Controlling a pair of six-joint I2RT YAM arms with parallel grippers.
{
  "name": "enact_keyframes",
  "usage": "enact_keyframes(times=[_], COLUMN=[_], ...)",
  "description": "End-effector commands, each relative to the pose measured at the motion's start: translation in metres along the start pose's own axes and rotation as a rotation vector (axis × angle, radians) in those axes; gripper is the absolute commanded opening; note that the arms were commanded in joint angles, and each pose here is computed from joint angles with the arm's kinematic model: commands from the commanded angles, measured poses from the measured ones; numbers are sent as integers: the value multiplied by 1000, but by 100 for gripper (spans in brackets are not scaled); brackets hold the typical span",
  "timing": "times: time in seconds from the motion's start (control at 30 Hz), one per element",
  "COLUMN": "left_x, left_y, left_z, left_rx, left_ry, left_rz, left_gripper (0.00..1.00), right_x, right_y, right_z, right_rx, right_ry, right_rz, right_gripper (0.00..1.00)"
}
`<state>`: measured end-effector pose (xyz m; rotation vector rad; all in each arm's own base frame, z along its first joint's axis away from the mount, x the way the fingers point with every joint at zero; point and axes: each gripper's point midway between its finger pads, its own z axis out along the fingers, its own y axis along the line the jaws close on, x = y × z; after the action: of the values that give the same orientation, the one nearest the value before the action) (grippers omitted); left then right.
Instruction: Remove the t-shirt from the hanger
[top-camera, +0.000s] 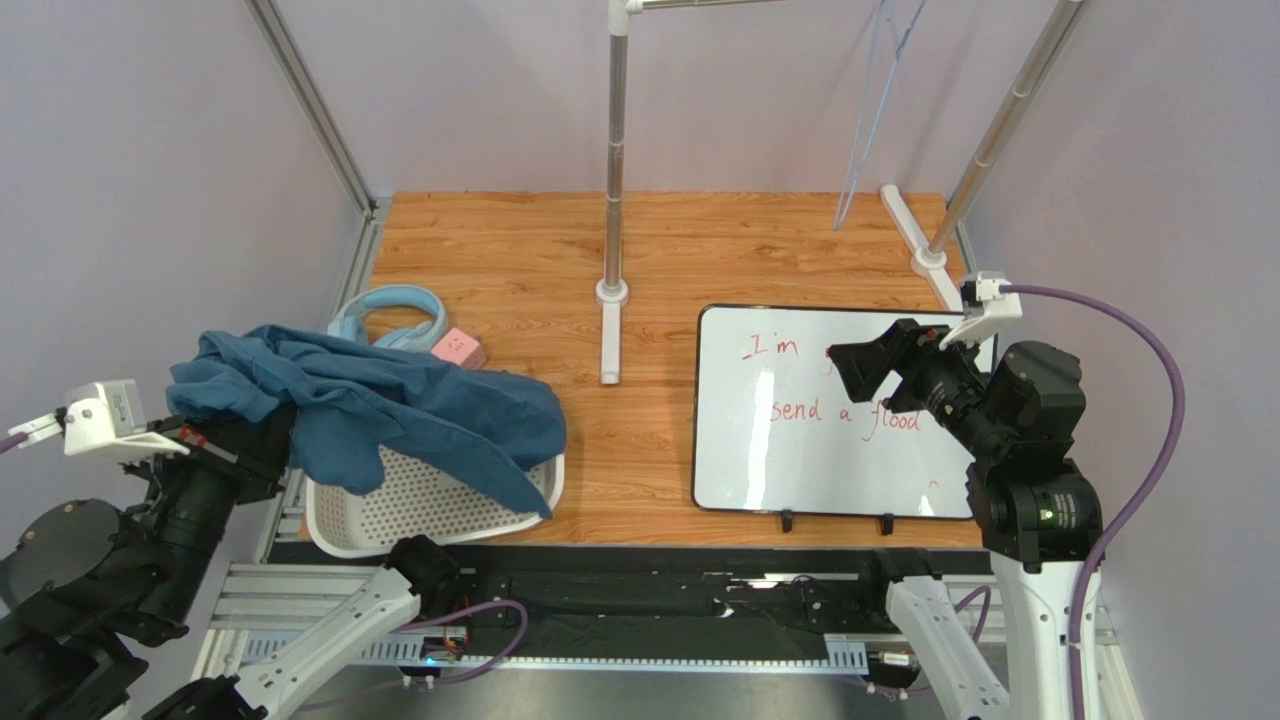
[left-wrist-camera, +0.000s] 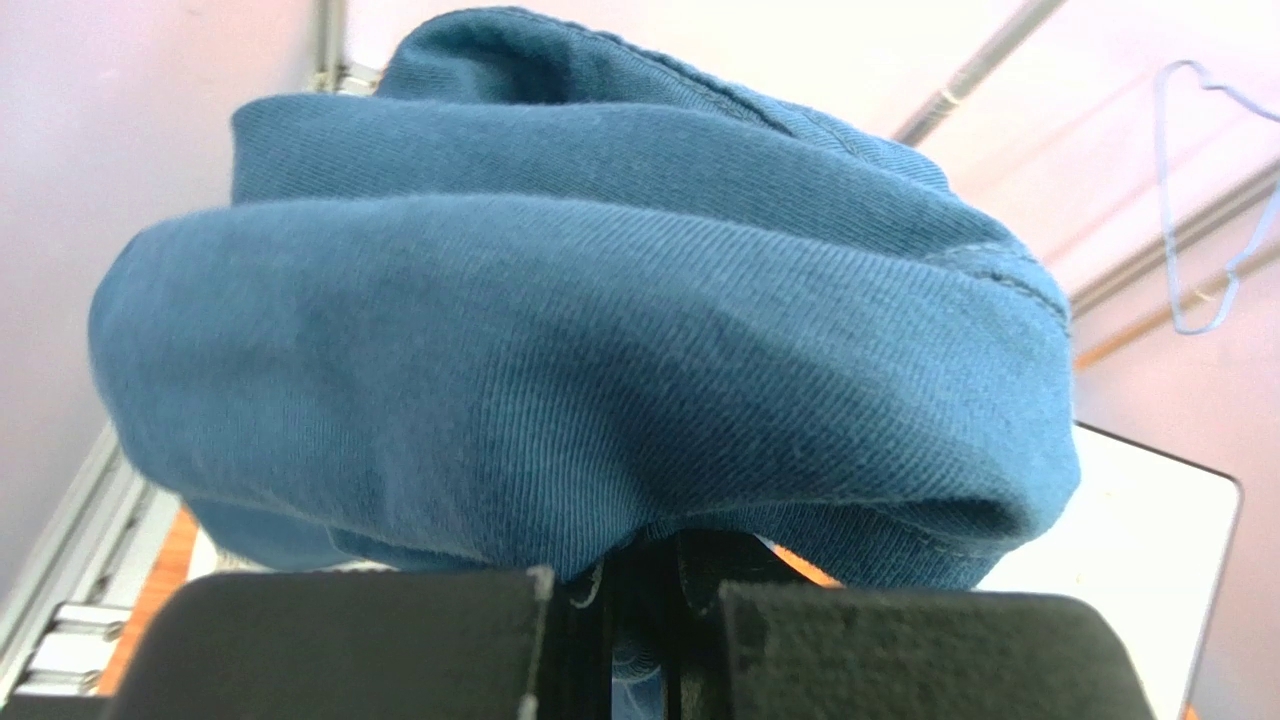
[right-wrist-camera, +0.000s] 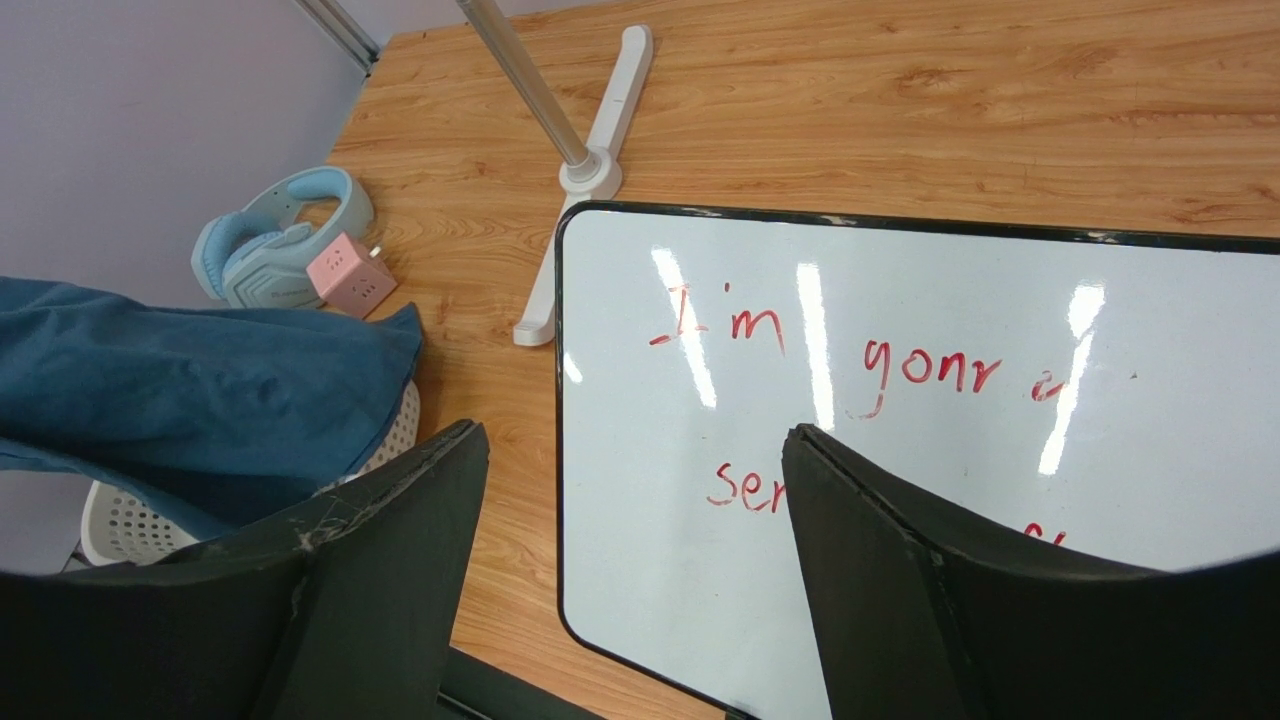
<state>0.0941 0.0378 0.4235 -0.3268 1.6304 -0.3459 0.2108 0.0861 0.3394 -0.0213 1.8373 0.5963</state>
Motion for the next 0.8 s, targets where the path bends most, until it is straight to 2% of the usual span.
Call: enact_keyframes(times=[0.0,0.17,0.33,0.43,0.6,0.77], left_x=[13,19,-25,-39,-33,-35], left_y=[4,8,-9,-27,-45,-45], left_z=[13,16,-5,-13,-14,-20], left_rx=[-60,-81,47,146,226,254], left_ry=[32,35,-71,-81,-33,-56], left_rz=[56,48,18,-1,-16,-33], left_gripper=[0,0,0,0,0,0], right_x=[-7,-7,-6,-6,-5,-4], right_y=[4,4,4,3,4,3], right_z=[2,3,2,1,0,1], right_rx=[-25,-26,-24,-21,-21,-21], right_ry=[-31,-29,-29,-30,-29,-24], right_rz=[-27,-26,-27,-30,-32,-31], right_gripper=[78,78,78,78,78,78])
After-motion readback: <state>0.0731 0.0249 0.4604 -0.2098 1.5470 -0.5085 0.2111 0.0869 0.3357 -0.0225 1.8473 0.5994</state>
